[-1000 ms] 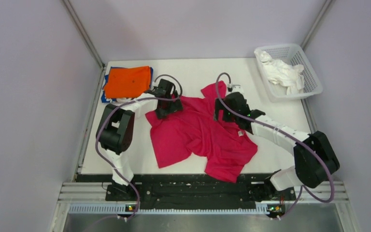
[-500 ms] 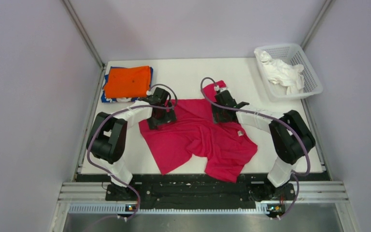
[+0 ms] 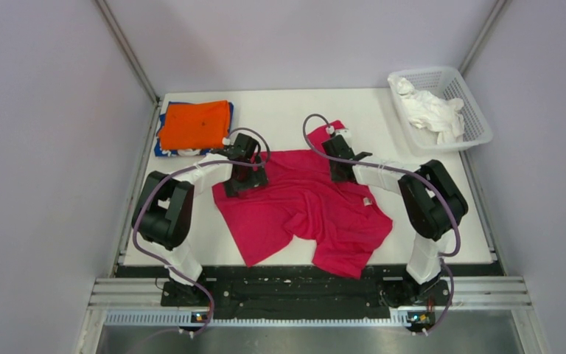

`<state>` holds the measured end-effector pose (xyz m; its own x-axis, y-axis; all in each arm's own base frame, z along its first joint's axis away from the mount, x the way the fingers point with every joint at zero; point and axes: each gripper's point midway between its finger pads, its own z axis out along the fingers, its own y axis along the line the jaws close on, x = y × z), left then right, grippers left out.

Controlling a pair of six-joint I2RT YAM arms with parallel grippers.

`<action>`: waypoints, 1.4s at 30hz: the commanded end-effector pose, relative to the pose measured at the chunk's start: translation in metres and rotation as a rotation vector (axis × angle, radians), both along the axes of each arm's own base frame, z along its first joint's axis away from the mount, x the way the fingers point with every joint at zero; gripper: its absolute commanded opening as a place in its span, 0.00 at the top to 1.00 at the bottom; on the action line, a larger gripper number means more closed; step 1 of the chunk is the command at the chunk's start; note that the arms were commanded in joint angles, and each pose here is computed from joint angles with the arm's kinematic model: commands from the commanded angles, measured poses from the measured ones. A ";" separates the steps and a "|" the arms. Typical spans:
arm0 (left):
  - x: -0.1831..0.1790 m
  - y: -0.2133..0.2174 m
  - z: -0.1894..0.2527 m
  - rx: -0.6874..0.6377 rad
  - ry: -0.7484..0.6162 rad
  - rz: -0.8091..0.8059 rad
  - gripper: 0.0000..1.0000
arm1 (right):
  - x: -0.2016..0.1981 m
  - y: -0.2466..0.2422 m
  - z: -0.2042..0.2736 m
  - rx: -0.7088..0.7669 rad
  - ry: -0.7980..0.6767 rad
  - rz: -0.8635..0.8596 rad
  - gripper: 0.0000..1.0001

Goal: Fold and stack the t-shirts
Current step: Flatten out the tshirt

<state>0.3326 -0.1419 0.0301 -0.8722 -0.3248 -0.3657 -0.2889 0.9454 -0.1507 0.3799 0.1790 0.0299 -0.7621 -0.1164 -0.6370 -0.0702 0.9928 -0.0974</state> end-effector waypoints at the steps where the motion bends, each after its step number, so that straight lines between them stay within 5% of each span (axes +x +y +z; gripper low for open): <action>1: 0.006 0.009 0.012 0.033 -0.048 0.012 0.02 | 0.020 -0.014 0.027 -0.052 -0.110 -0.088 0.75; 7: 0.009 0.012 0.014 0.051 -0.056 0.016 0.02 | 0.025 -0.022 0.027 -0.064 -0.107 -0.096 1.00; 15: 0.010 0.019 0.015 0.063 -0.060 0.023 0.02 | 0.039 -0.042 0.034 -0.053 -0.122 -0.129 1.00; 26: 0.020 0.014 0.019 0.043 -0.080 0.001 0.02 | 0.097 -0.145 0.058 -0.184 -0.218 -0.234 1.00; 28: 0.023 0.011 0.020 0.032 -0.085 -0.005 0.02 | 0.107 -0.160 0.066 -0.218 -0.243 -0.264 0.90; 31: 0.027 0.006 0.025 0.006 -0.102 -0.014 0.02 | 0.110 -0.161 0.081 -0.217 -0.256 -0.273 0.42; 32: 0.028 0.004 0.027 -0.001 -0.108 -0.017 0.02 | 0.110 -0.154 0.086 -0.180 -0.266 -0.258 0.35; 42: 0.029 0.000 0.050 -0.047 -0.164 -0.005 0.02 | 0.040 -0.063 0.083 0.161 -0.239 -0.090 0.10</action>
<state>0.3459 -0.1352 0.0423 -0.8570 -0.3129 -0.4094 -0.2711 0.9495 -0.1581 0.4436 0.0727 0.1034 -0.6110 -0.0503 -0.7900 0.1154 0.9817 -0.1518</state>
